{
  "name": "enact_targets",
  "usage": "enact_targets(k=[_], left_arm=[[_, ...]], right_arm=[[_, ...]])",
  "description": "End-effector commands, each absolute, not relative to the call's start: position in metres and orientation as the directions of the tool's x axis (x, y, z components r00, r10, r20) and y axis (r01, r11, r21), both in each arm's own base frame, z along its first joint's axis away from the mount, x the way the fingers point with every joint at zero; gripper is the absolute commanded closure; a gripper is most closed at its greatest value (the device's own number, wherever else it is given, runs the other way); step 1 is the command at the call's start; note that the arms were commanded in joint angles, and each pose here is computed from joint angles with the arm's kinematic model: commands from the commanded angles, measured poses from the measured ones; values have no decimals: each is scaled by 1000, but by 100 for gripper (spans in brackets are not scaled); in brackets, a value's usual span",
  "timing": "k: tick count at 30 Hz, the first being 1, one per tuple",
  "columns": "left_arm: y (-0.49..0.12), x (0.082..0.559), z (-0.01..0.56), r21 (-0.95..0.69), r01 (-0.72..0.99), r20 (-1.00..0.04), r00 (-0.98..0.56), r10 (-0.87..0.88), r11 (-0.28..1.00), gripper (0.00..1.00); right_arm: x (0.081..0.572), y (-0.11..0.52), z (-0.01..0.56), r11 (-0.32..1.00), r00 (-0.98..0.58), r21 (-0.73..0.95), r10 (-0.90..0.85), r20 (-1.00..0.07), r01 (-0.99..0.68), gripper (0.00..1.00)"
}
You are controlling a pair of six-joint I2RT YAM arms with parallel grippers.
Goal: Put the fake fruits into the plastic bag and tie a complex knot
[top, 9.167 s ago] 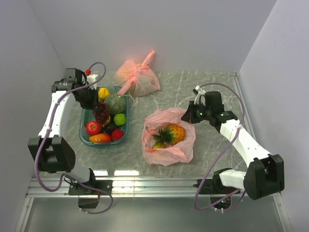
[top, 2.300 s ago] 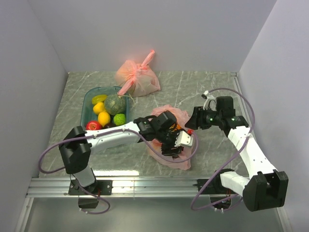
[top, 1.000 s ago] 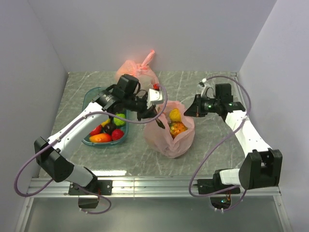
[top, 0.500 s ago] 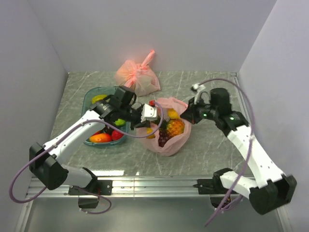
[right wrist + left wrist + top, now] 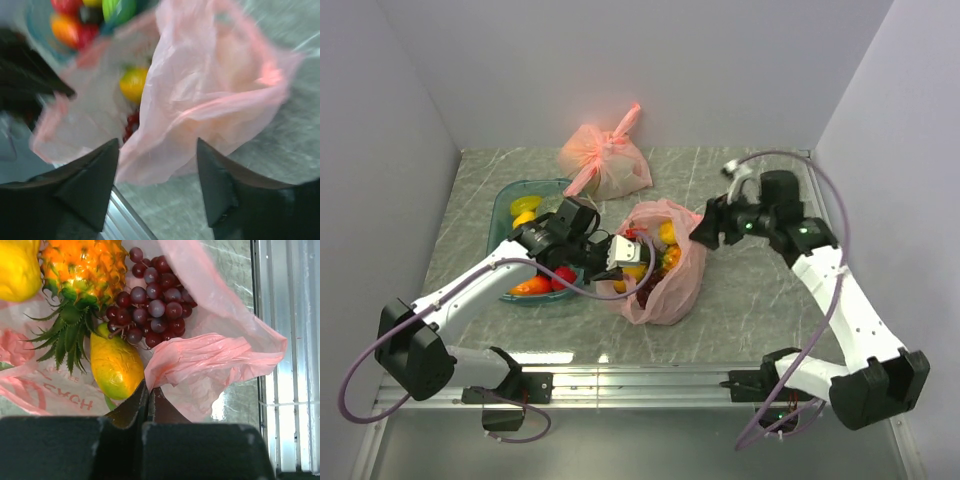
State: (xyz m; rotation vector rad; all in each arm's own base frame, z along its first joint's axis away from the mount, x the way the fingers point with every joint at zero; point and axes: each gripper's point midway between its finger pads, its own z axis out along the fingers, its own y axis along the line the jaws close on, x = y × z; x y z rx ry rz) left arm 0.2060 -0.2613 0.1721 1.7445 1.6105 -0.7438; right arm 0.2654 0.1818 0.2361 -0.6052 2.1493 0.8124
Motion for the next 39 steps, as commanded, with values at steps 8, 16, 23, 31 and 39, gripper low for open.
enact_targets(k=[8,16,23,31,39], left_arm=[[-265,219,198,177,984,-793,150,590,-11,100],[-266,225,202,195,981,-797,145,586,22,100],[-269,228,199,183,982,-803,127,582,38,100],[-269,234,199,194,980,-794,129,595,46,100],[-269,247,232,139,982,-843,49,535,130,100]], right_arm=[[347,133,257,785,-720,535,171,-672,-312,28],[348,160,190,648,-912,758,263,-314,-74,24],[356,173,183,553,-929,833,300,-218,-17,24],[360,186,171,473,-953,880,285,-104,46,42],[374,153,210,561,-898,822,309,-314,-95,94]])
